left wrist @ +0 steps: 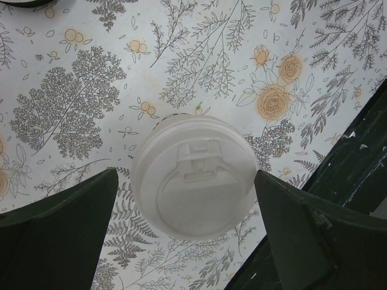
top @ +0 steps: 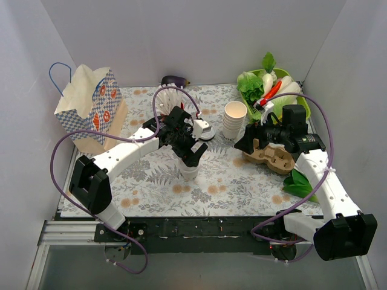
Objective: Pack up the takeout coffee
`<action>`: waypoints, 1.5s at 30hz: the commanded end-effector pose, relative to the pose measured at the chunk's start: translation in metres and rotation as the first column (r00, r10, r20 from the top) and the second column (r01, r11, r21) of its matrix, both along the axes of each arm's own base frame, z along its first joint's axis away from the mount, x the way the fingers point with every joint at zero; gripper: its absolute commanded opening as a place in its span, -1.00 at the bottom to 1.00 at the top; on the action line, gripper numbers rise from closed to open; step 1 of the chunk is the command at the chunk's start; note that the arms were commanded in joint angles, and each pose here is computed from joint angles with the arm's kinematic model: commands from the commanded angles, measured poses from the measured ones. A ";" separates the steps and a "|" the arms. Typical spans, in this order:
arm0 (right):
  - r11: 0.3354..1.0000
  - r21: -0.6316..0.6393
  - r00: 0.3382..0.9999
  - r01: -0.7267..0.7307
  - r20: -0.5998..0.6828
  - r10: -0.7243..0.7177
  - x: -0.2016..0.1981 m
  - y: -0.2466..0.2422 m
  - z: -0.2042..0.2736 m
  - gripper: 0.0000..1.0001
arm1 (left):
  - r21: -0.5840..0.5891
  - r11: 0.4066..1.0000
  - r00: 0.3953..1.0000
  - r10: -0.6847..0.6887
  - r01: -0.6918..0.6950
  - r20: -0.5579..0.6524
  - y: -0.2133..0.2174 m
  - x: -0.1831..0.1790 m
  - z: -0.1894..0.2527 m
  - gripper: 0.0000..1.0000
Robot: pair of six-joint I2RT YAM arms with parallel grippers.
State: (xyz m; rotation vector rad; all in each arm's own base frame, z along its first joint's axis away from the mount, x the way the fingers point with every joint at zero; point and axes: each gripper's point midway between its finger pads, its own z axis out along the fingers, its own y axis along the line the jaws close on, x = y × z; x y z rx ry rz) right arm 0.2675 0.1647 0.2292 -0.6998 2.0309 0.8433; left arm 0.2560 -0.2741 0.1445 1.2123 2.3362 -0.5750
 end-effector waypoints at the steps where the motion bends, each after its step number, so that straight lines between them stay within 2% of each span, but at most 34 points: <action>1: 1.000 0.030 1.000 -0.008 0.017 0.007 0.004 0.003 0.004 0.96 | -0.050 0.998 0.996 -0.021 0.026 0.087 -0.001 0.001 0.031 0.96; 15: 0.999 0.031 1.000 -0.005 0.006 0.004 0.005 0.002 0.002 0.96 | -0.042 0.996 0.996 -0.080 0.081 0.035 -0.004 -0.023 0.023 0.96; 28: 0.999 0.037 1.000 -0.008 -0.001 0.008 0.005 0.002 -0.001 0.96 | 0.003 0.999 0.998 -0.052 0.052 0.042 0.003 -0.019 0.008 0.96; 45: 0.999 0.040 1.000 -0.003 -0.015 0.003 0.006 0.001 -0.008 0.96 | 0.053 0.996 0.995 -0.073 0.069 0.070 0.016 -0.021 -0.007 0.82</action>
